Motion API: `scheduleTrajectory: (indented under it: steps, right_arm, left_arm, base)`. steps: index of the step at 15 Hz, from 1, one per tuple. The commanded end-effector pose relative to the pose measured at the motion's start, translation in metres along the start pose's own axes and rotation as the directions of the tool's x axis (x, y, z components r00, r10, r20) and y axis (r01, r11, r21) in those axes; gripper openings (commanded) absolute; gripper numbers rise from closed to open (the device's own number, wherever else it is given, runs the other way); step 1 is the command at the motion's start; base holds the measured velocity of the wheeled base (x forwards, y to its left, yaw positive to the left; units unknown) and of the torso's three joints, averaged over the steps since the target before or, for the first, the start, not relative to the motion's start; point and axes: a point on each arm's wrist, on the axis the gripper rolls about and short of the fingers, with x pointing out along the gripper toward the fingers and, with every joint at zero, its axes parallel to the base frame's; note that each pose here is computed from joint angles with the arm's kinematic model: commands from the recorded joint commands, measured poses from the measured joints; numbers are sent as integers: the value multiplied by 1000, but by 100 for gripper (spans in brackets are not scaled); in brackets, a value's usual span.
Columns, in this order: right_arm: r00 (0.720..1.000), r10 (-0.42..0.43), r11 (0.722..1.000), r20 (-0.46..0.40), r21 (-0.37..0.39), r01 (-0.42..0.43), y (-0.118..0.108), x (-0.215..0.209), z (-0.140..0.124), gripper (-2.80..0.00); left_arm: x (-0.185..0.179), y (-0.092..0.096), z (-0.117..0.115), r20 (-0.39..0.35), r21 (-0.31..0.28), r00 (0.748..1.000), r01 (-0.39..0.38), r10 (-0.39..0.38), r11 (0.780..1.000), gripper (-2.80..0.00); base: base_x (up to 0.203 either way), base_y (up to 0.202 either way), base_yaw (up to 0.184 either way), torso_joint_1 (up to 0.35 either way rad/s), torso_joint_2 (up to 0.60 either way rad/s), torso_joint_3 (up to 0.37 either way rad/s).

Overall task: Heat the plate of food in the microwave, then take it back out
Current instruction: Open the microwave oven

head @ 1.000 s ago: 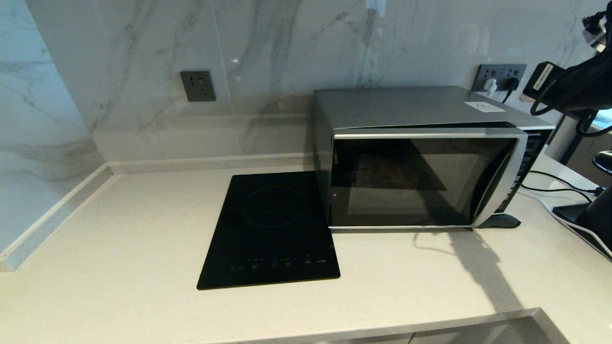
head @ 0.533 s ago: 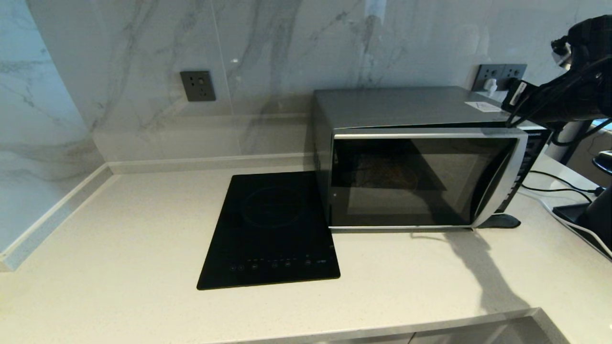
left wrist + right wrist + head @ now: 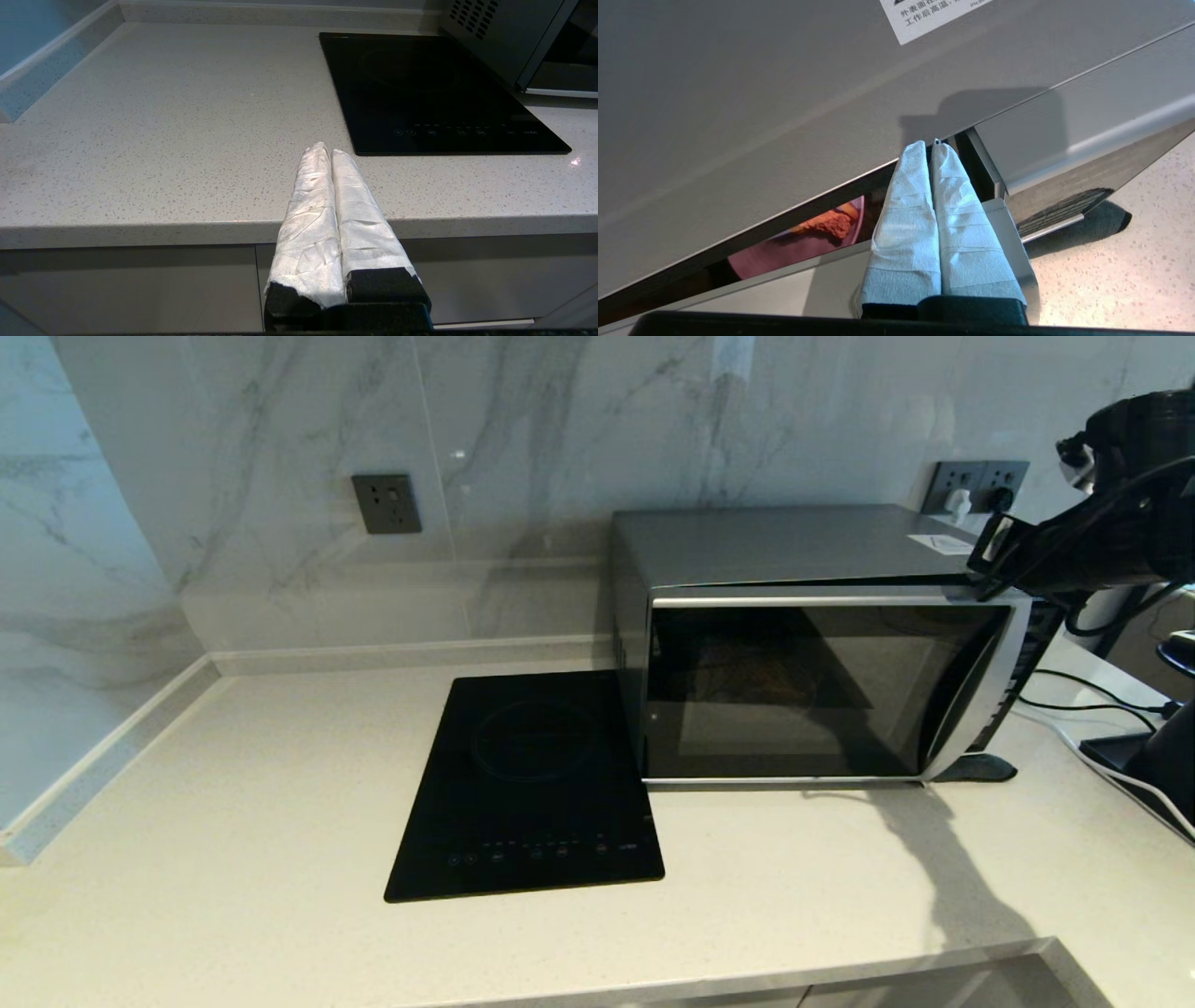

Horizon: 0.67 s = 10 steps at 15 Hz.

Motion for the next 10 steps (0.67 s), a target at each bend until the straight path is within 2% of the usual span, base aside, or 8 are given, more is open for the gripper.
scheduleTrajectory:
  steps: [1, 10]
  right_arm:
    - [1000, -6, 1000, 1, 1, 6, 0, -2, 0, -280]
    - [998, -12, 998, -62, -67, 8, -2, -35, -19, -280]
  left_arm:
    - [0, 0, 0, -1, -1, 1000, -1, 1, 1000, -280]
    - [0, 0, 0, -1, -1, 1000, -1, 1, 1000, -280]
  base:
    - [0, 0, 0, 0, 0, 0]
    - [0, 0, 0, 0, 0, 0]
